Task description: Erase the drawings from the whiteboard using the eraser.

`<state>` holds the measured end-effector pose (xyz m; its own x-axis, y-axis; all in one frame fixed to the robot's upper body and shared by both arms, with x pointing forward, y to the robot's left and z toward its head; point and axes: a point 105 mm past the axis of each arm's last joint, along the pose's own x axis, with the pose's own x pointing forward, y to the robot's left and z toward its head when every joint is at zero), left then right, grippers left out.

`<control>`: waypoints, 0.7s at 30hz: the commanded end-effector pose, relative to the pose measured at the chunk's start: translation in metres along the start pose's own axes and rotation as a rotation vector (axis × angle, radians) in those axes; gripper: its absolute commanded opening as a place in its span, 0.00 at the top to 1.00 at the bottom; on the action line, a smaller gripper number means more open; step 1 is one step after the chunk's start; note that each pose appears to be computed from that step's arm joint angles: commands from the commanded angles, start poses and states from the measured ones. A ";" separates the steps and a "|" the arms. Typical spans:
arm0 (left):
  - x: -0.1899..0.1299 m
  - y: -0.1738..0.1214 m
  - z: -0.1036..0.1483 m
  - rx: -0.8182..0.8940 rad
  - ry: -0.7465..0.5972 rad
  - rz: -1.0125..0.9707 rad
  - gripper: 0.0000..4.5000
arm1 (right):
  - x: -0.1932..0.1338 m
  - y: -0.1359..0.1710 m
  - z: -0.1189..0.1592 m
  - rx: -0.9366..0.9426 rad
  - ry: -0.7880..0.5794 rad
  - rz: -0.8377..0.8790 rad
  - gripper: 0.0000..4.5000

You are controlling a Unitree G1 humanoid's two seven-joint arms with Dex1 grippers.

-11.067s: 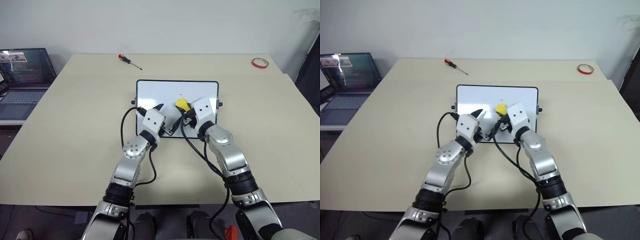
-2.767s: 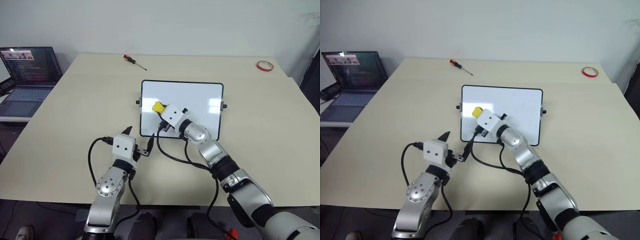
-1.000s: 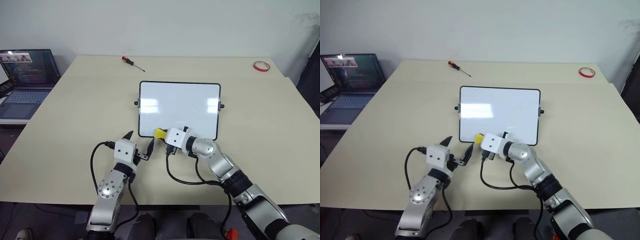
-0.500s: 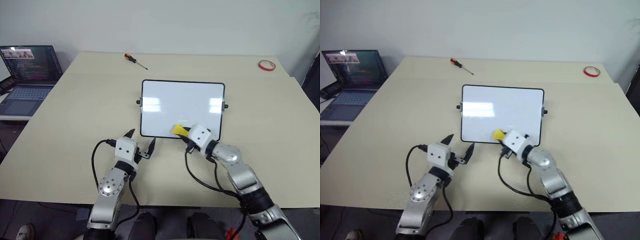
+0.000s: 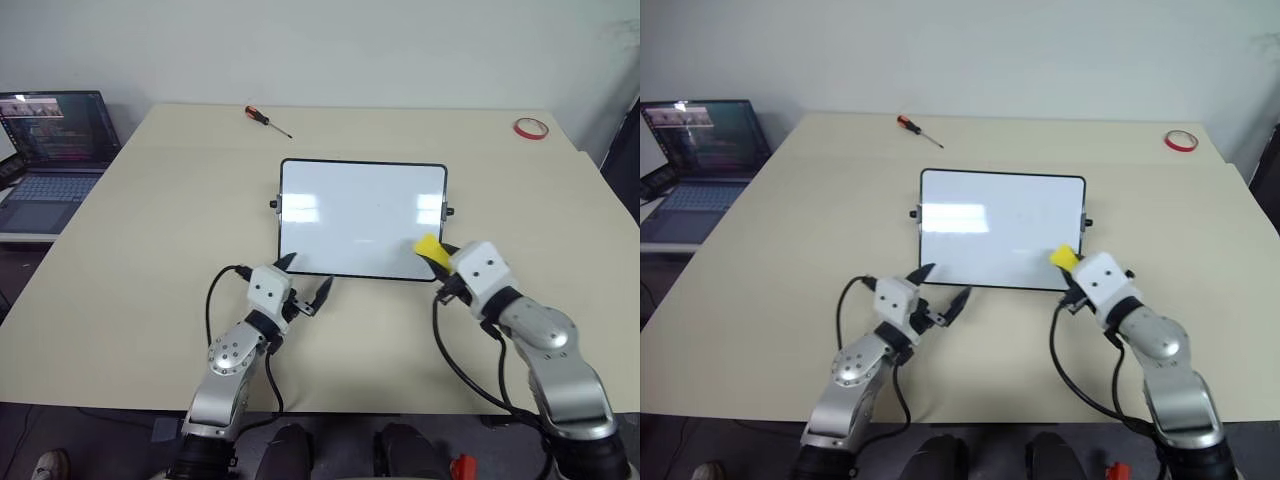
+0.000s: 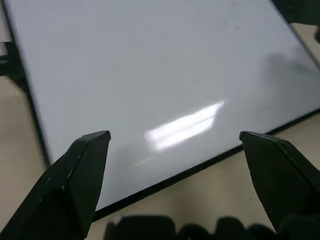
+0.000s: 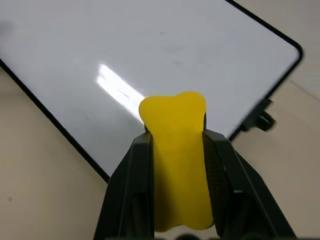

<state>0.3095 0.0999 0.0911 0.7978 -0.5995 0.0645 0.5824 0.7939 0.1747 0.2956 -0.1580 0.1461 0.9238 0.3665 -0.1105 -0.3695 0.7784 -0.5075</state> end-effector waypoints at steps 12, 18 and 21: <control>0.038 -0.038 0.026 0.083 -0.045 -0.652 0.00 | -0.065 -0.048 -0.051 0.189 0.290 -0.358 0.76; 0.043 -0.046 0.023 0.128 -0.033 -0.801 0.00 | -0.057 -0.044 -0.062 0.273 0.311 -0.335 0.76; 0.040 -0.053 0.019 0.141 -0.022 -0.863 0.00 | -0.048 -0.041 -0.066 0.321 0.306 -0.311 0.76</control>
<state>0.3115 0.0372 0.0981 0.1269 -0.9835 -0.1290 0.9620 0.0903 0.2578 0.2704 -0.2420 0.1093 0.9546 -0.0456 -0.2943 -0.0423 0.9574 -0.2856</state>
